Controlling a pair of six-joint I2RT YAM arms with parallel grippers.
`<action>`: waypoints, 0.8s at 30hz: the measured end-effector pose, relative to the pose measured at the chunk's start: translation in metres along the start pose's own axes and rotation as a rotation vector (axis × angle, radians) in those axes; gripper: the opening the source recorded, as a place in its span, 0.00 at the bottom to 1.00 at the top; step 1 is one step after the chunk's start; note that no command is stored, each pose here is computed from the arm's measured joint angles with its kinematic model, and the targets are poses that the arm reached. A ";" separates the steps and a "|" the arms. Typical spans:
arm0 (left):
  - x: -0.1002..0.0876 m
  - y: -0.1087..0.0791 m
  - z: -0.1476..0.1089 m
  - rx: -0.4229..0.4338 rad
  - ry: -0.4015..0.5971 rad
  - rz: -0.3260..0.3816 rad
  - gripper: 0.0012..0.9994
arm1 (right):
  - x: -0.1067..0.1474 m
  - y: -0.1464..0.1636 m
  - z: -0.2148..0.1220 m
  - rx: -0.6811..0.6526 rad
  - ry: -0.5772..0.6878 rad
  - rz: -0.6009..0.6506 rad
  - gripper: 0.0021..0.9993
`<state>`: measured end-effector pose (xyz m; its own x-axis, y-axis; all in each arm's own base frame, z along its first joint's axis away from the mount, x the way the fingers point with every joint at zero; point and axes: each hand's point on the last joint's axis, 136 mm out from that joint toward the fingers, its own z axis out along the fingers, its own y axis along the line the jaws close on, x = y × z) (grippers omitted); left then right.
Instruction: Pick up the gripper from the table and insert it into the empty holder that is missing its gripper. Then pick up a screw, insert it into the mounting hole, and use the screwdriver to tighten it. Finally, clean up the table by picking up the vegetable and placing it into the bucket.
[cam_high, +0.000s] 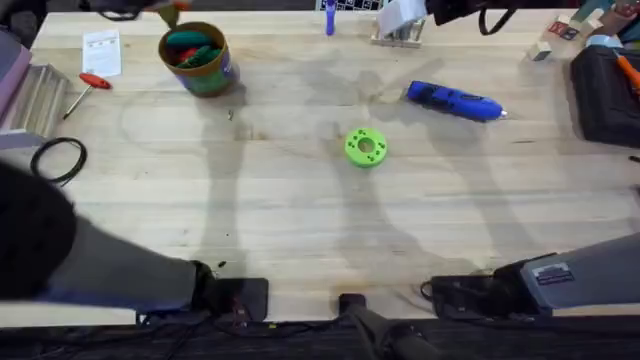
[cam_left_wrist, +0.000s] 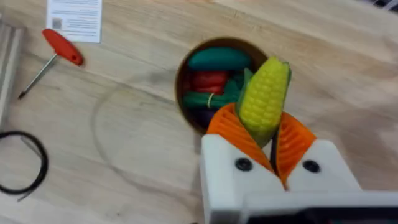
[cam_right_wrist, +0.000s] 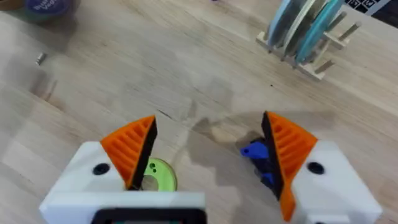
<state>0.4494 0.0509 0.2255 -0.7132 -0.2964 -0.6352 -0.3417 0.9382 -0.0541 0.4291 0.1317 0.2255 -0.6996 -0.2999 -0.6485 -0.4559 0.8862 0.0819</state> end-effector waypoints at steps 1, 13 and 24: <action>0.002 -0.001 0.011 -0.004 0.014 0.016 0.03 | 0.000 0.000 0.000 0.000 0.000 0.000 0.99; 0.027 -0.004 0.074 -0.026 0.115 0.094 0.11 | 0.001 0.000 0.000 -0.001 0.003 0.001 0.99; 0.048 0.003 0.058 -0.048 0.203 0.101 0.99 | 0.004 0.001 0.000 -0.003 0.017 0.004 0.99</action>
<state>0.4501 0.0496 0.1501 -0.8521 -0.2355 -0.4673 -0.2872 0.9570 0.0414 0.4258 0.1310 0.2229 -0.7106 -0.3023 -0.6354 -0.4545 0.8865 0.0866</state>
